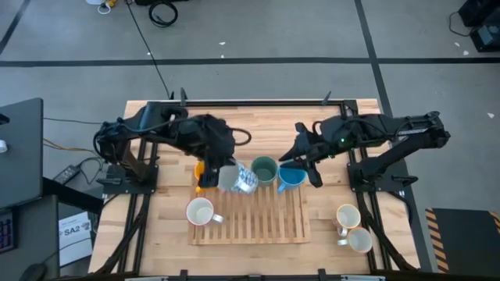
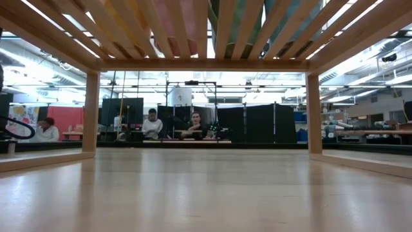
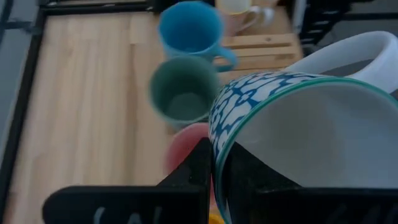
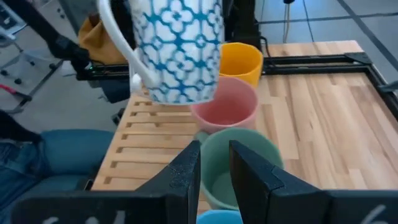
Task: Place coffee mugs
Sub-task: Put the blue patterned mug on the shelf
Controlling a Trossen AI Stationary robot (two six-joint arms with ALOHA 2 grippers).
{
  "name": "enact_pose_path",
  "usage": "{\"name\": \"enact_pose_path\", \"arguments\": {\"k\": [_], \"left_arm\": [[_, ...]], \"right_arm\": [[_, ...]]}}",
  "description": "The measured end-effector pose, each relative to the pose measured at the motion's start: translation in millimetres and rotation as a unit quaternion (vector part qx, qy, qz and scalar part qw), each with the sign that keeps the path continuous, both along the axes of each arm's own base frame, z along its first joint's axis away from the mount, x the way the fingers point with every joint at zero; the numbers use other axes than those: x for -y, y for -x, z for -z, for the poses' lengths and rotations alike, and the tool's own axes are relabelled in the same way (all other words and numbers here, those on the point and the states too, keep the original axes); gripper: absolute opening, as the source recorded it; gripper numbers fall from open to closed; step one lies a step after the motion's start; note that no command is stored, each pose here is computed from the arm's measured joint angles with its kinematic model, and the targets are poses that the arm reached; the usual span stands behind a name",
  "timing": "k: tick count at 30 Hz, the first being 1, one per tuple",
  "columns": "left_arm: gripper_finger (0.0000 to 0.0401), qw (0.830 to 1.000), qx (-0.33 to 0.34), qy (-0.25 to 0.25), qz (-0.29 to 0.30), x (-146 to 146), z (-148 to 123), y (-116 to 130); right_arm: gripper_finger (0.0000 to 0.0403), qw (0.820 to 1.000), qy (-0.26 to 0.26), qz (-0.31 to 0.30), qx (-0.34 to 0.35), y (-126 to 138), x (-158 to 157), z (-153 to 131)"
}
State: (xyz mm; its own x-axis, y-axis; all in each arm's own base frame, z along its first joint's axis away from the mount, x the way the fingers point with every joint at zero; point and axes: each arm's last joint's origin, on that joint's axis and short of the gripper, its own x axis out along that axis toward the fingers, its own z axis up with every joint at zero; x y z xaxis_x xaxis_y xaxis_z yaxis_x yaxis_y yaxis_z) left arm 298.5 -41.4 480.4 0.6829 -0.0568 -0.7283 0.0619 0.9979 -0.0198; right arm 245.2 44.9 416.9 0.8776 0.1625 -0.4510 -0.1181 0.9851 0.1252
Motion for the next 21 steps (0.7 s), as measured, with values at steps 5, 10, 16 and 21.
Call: {"name": "enact_pose_path", "arguments": {"k": [5, 10, 16, 21], "left_arm": [[0.0028, 0.999, 0.018, 0.044, 0.027, 22, -4, 1], [0.0028, 0.996, 0.033, 0.075, 0.042, 39, -7, 2], [0.0028, 0.994, 0.035, 0.092, 0.041, 48, -8, 4], [0.0028, 0.995, 0.001, 0.089, 0.036, 52, 3, -4]], "right_arm": [[0.009, 1.0, 0.005, -0.011, 0.001, 2, -9, 0], [0.009, 1.0, 0.005, -0.02, 0.001, 3, -13, 0], [0.009, 1.0, 0.005, -0.022, 0.001, 3, -14, 0], [0.009, 1.0, 0.006, -0.022, 0.0, 3, -14, 0]]}}
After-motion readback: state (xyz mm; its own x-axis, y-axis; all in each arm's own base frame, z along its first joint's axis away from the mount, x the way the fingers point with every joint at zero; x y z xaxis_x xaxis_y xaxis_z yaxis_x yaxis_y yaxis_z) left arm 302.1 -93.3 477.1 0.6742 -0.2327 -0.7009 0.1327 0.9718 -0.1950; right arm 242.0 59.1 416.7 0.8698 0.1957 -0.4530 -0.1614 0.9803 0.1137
